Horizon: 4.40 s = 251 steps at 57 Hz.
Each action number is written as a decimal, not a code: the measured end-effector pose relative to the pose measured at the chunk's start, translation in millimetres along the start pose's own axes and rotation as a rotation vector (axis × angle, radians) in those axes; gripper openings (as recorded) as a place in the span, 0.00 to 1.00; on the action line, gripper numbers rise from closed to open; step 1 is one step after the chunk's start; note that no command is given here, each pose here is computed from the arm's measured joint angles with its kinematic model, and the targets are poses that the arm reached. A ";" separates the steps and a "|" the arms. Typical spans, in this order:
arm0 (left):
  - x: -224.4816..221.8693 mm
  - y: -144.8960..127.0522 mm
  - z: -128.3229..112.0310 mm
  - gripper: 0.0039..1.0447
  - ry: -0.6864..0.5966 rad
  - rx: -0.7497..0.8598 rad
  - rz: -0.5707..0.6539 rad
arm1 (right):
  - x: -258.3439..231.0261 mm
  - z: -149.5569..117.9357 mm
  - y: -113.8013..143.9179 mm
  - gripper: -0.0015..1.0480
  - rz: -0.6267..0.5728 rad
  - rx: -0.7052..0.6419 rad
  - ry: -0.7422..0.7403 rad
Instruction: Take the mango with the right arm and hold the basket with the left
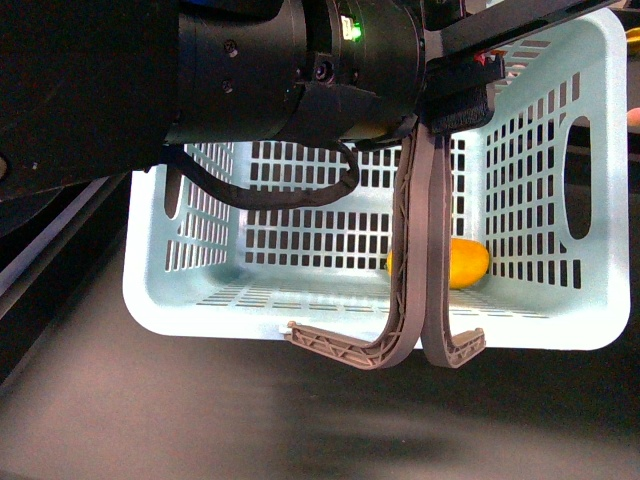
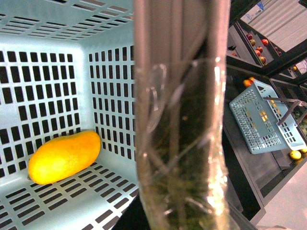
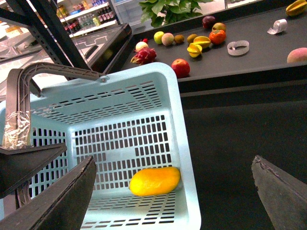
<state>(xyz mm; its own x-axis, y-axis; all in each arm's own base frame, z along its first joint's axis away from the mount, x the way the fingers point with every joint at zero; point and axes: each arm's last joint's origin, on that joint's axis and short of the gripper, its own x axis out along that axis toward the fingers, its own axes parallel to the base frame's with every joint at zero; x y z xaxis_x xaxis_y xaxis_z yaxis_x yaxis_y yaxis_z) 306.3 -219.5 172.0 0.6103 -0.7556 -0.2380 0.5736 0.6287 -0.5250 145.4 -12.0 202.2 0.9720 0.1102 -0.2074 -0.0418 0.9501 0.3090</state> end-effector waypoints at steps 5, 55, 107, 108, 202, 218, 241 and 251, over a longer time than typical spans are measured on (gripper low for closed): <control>0.0 0.0 0.0 0.05 0.000 0.000 0.000 | -0.1 0.0 0.0 0.92 0.000 -0.001 0.000; 0.1 -0.4 -0.2 0.05 0.001 0.000 -0.002 | -16.8 -31.2 4.6 0.02 -0.081 -0.305 -0.223; 0.1 -0.4 -0.2 0.05 0.001 -0.001 -0.002 | -37.4 -48.5 1.8 0.02 -0.079 -0.306 -0.230; 0.1 -0.4 -0.2 0.05 0.001 -0.001 -0.002 | -37.5 -48.6 1.7 0.02 -0.079 -0.306 -0.230; 15.4 22.6 45.1 0.05 -0.260 0.186 0.456 | -37.5 -48.8 1.6 0.92 -0.080 -0.307 -0.227; 14.2 61.4 76.3 0.05 -0.482 -0.252 0.708 | -37.4 -48.8 1.7 0.92 -0.079 -0.307 -0.227; 15.3 83.7 72.6 0.05 -0.672 -0.749 0.842 | -37.5 -48.8 1.7 0.92 -0.080 -0.308 -0.227; 14.6 104.9 65.8 0.05 -0.741 -0.856 0.879 | -37.4 -48.9 1.6 0.92 -0.080 -0.308 -0.227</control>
<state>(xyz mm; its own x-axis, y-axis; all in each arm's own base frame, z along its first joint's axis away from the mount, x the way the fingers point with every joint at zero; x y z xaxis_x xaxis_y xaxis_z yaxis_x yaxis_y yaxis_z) 411.4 -152.4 167.3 0.8798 0.2500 -0.4043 -0.4700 0.3297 -0.8188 97.7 -0.3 165.1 1.0000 -0.0019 0.0017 0.0019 1.0000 0.0002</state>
